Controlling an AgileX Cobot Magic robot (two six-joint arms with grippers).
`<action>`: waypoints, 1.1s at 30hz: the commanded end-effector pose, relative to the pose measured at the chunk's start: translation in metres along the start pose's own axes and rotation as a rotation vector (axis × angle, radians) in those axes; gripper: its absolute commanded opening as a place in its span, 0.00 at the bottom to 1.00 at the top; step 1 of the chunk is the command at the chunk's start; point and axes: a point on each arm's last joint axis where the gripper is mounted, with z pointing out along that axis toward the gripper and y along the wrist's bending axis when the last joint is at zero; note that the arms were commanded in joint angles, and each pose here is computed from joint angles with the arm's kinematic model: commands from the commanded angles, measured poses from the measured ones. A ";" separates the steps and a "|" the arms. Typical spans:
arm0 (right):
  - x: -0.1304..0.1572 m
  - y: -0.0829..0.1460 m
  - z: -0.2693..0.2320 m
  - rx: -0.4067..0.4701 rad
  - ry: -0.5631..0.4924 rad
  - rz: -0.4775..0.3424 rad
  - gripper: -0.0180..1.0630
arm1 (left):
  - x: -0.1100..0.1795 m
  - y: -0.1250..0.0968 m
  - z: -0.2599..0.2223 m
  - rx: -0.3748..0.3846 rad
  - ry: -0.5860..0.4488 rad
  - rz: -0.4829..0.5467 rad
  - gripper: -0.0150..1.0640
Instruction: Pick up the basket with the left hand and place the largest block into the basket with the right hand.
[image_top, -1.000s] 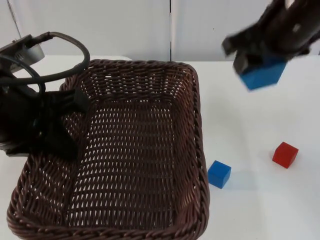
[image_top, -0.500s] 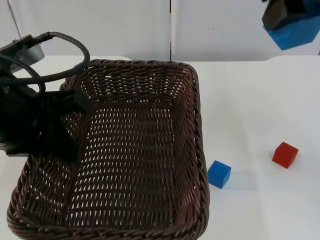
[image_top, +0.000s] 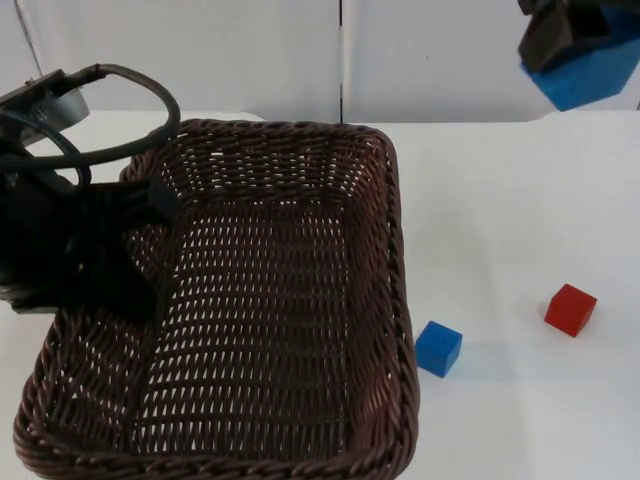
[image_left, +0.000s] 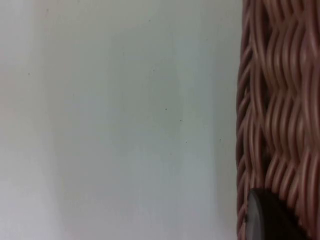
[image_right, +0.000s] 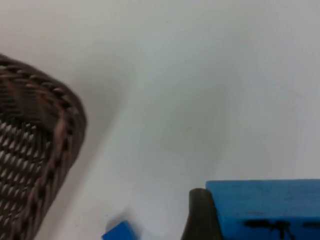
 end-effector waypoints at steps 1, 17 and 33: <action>-0.001 0.007 -0.006 -0.052 -0.008 -0.032 0.02 | 0.000 -0.003 -0.002 0.018 -0.017 -0.020 0.01; 0.012 0.091 -0.017 -0.217 0.004 -0.306 0.02 | 0.000 -0.003 -0.002 0.019 -0.017 -0.022 0.01; 0.010 0.140 0.000 -0.286 -0.023 -0.438 0.02 | 0.000 -0.003 -0.002 0.017 -0.016 -0.019 0.01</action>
